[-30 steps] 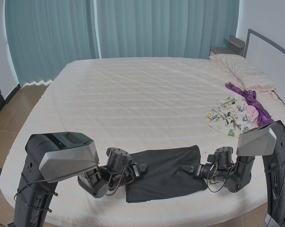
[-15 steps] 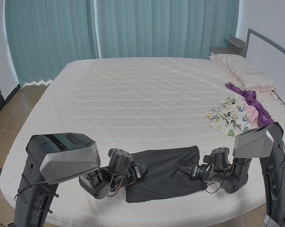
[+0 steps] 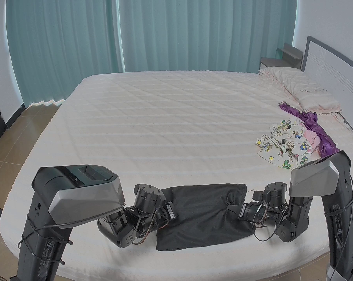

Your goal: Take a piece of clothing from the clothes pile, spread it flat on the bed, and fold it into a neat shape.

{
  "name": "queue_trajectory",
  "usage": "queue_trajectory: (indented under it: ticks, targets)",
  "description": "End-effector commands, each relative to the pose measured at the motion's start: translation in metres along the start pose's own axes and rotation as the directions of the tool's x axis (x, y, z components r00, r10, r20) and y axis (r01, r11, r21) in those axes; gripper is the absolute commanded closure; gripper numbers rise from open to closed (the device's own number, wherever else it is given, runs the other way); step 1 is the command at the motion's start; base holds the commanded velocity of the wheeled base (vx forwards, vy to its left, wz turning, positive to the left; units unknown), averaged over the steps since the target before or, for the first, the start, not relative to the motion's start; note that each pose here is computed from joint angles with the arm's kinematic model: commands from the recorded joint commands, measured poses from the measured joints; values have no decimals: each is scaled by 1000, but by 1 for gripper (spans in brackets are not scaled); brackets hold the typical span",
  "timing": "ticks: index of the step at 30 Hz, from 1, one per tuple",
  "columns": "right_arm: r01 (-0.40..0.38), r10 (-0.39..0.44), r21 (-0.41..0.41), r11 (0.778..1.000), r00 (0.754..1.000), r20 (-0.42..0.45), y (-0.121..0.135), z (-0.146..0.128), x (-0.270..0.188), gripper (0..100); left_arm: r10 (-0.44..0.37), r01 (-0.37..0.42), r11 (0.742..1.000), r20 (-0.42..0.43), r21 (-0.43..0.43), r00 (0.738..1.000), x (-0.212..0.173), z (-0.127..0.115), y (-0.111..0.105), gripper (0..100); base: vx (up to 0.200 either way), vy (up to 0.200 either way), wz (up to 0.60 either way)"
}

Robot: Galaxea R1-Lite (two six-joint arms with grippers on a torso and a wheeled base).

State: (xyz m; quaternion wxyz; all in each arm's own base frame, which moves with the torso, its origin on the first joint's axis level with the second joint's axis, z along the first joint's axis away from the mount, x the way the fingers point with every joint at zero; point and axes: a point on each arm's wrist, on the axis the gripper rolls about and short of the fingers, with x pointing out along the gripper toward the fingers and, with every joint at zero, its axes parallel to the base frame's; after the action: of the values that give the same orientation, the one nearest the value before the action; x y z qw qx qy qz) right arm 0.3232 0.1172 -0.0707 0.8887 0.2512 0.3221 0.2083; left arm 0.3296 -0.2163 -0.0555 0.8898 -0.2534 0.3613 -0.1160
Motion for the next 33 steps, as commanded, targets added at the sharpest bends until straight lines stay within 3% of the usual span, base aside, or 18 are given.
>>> queue_trajectory:
  ticks: [1,5,33]
  targets:
    - [-12,12,5,1000,1000,20,0,-2,-6,100,-16,16,1000,16,-21,1000,-4,0,-1,100,0,0,0]
    - [-15,15,5,1000,999,29,-1,-2,-9,100,-43,44,999,30,-27,999,-7,-1,-2,100,0,0,0]
    - [3,-6,44,999,998,70,-2,7,-31,100,-89,92,995,63,-43,994,-19,-4,-7,100,0,-200,0]
